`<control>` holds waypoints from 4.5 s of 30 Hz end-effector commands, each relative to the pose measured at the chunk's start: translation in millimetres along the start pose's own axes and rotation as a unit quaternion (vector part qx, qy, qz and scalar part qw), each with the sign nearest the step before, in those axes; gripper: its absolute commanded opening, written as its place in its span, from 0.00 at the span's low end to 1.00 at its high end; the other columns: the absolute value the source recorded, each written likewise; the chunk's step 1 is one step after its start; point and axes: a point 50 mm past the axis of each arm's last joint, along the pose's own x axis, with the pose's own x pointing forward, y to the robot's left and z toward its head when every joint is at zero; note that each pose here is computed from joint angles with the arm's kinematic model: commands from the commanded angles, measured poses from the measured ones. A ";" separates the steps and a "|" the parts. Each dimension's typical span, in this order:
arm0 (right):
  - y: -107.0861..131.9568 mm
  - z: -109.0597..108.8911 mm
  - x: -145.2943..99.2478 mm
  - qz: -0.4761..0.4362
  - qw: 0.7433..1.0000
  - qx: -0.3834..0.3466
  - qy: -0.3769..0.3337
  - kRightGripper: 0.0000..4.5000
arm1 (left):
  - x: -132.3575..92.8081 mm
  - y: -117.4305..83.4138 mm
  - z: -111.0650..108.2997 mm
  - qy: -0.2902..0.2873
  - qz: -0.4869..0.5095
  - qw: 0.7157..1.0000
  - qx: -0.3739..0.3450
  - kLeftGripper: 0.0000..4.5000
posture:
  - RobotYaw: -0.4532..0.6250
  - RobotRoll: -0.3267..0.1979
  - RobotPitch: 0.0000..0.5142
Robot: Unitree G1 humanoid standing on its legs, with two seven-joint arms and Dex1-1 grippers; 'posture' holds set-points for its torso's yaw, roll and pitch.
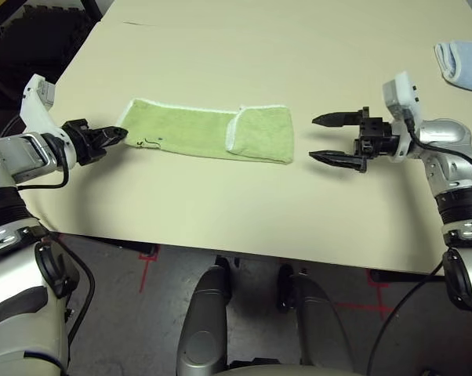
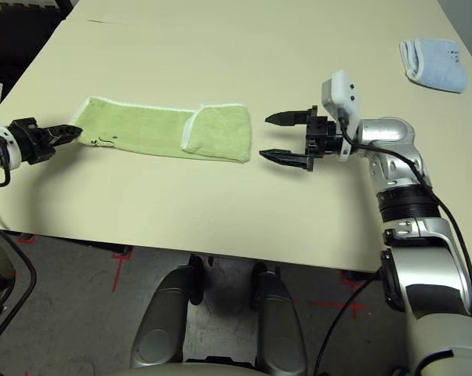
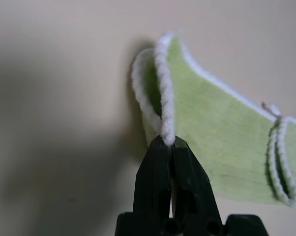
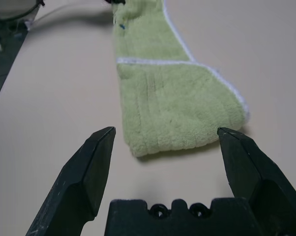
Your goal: Fold the towel and set it aside.
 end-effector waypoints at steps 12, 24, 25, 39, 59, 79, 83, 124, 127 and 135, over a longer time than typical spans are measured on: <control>-8.4 -40.1 -74.9 -0.067 0.997 0.035 0.029 1.00 | 4.2 -48.8 5.2 0.031 -0.102 0.993 0.054 0.00 | 0.50 0.62 0.53; 7.8 -57.8 -85.9 -0.042 0.999 0.019 0.022 1.00 | 15.3 -116.8 1.3 0.047 -0.226 0.969 0.093 0.00 | 0.51 0.62 0.52; 9.9 -59.3 -85.4 -0.040 0.999 0.017 0.020 1.00 | 16.7 -121.1 0.3 0.048 -0.233 0.966 0.097 0.00 | 0.51 0.62 0.52; 26.8 -87.3 -85.0 -0.050 0.998 0.031 0.027 1.00 | 26.4 -147.4 -7.7 0.069 -0.277 0.951 0.114 0.00 | 0.50 0.62 0.51; 20.6 -81.3 -59.4 -0.026 1.000 0.011 0.009 1.00 | 50.1 -166.7 -46.1 0.162 -0.285 0.930 0.165 0.00 | 0.49 0.62 0.51; 22.9 -84.7 -50.1 -0.023 1.000 0.008 0.008 1.00 | 65.0 -200.9 -54.8 0.177 -0.337 0.906 0.188 0.00 | 0.48 0.62 0.51; 23.4 -85.2 -49.7 -0.023 1.000 0.008 0.007 1.00 | 69.6 -198.4 -62.7 0.195 -0.330 0.903 0.196 0.00 | 0.48 0.62 0.51; 7.4 -62.2 -17.6 -0.030 0.996 -0.013 -0.080 1.00 | 41.8 -130.7 -22.9 -0.045 -0.380 0.813 0.439 0.99 | 0.50 0.62 0.49; 6.2 -58.5 -2.7 -0.014 0.996 -0.013 -0.092 1.00 | 43.0 -104.5 -35.1 -0.031 -0.380 0.784 0.489 0.99 | 0.51 0.62 0.50; 10.5 -57.4 9.9 0.023 0.996 -0.034 -0.084 1.00 | 52.7 -91.3 -41.8 -0.029 -0.412 0.743 0.527 0.99 | 0.51 0.62 0.50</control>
